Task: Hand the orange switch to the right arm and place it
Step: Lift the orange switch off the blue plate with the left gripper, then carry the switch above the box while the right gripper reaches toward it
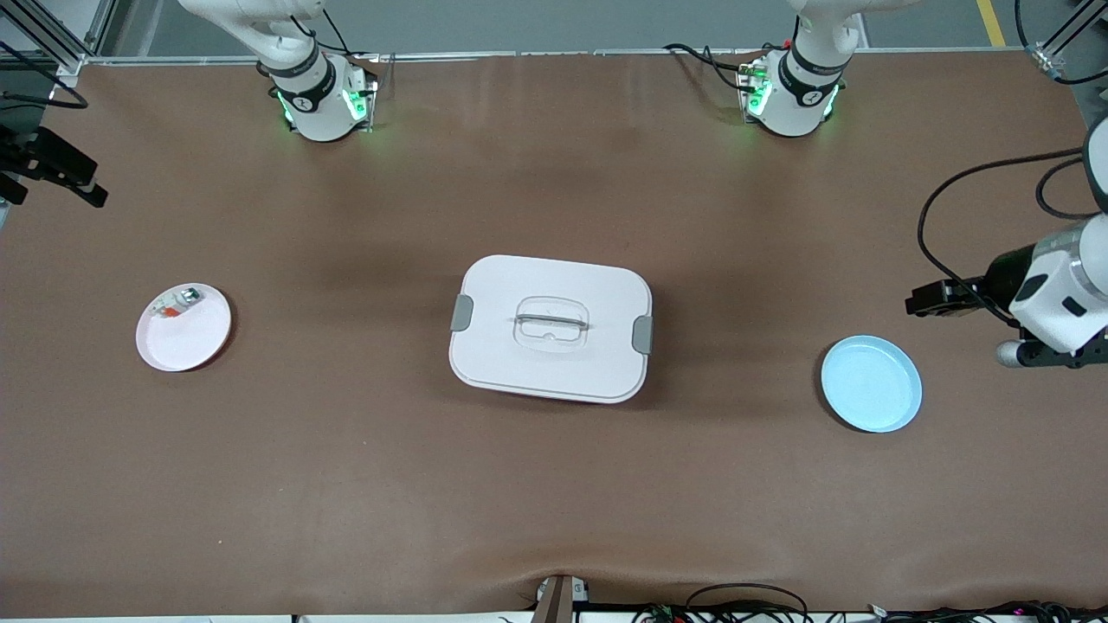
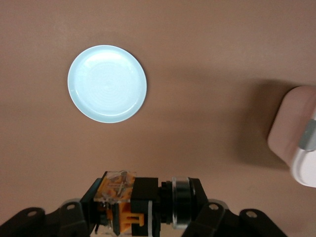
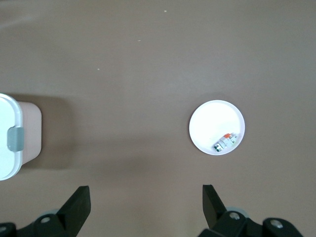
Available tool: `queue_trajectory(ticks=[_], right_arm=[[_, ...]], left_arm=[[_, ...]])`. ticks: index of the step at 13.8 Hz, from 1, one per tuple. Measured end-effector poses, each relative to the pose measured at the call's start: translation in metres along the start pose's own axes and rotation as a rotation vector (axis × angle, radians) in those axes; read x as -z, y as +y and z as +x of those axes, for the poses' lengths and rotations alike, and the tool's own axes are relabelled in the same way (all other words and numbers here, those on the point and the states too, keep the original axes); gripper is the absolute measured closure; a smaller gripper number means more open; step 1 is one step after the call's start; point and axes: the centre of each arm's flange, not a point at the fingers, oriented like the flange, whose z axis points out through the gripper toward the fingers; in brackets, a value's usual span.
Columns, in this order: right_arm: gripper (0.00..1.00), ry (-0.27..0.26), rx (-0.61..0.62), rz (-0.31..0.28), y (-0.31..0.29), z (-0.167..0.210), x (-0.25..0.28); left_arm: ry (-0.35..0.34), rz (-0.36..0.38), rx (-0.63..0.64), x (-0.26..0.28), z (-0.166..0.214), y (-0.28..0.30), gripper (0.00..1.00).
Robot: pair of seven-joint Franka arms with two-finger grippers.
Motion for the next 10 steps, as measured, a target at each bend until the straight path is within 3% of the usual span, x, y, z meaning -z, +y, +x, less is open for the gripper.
queue_trajectory(ticks=[3,5,10], right_arm=[[0.00,-0.010,-0.029,0.000,0.016,0.003,-0.005],[0.00,-0.023,-0.029,0.000,0.016,0.007,-0.013],[0.00,-0.100,-0.026,0.001,0.015,0.035,-0.063]], left_arm=[[0.022,-0.006,0.088,0.025,-0.027,0.048,0.28],[0.029,-0.018,0.213,0.033,-0.043,0.082,0.28],[-0.022,-0.100,0.465,0.037,-0.073,0.153,0.28]])
